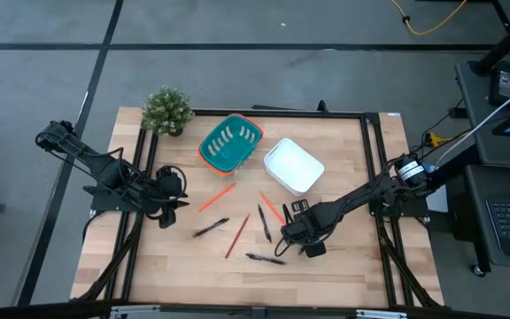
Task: Sort pens & pencils
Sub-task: Put the right red pencil into the blue bin
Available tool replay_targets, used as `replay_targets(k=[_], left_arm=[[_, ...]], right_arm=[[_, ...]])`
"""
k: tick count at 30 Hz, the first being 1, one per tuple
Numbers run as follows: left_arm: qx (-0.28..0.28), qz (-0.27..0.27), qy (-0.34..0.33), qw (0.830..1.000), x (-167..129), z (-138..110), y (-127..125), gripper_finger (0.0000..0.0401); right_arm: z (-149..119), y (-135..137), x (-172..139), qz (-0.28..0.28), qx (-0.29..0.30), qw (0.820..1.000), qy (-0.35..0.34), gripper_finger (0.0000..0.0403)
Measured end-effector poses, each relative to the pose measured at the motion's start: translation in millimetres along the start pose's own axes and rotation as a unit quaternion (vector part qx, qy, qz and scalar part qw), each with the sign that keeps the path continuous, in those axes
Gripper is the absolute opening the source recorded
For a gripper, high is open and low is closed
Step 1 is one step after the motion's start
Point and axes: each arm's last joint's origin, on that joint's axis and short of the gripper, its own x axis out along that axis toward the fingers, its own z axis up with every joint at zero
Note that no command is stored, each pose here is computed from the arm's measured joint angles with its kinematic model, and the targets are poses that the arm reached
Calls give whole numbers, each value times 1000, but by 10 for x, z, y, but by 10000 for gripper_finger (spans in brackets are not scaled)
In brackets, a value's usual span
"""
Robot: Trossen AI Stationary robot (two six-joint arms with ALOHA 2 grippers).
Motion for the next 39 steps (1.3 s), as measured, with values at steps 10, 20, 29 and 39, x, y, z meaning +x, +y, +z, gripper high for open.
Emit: replay_targets(k=[10, 20, 29, 39], left_arm=[[-1, 0, 0, 1000, 0, 0, 0, 110], [-1, 0, 0, 1000, 0, 0, 0, 110], [-1, 0, 0, 1000, 0, 0, 0, 110], [-1, 0, 0, 1000, 0, 0, 0, 110]], right_arm=[[9, 0, 1, 0, 2, 1000, -1, 159], [13, 7, 7, 7, 2, 1000, -3, 87], [22, 12, 9, 16, 10, 1000, -6, 15], [109, 8, -22, 14, 30, 999, -35, 13]])
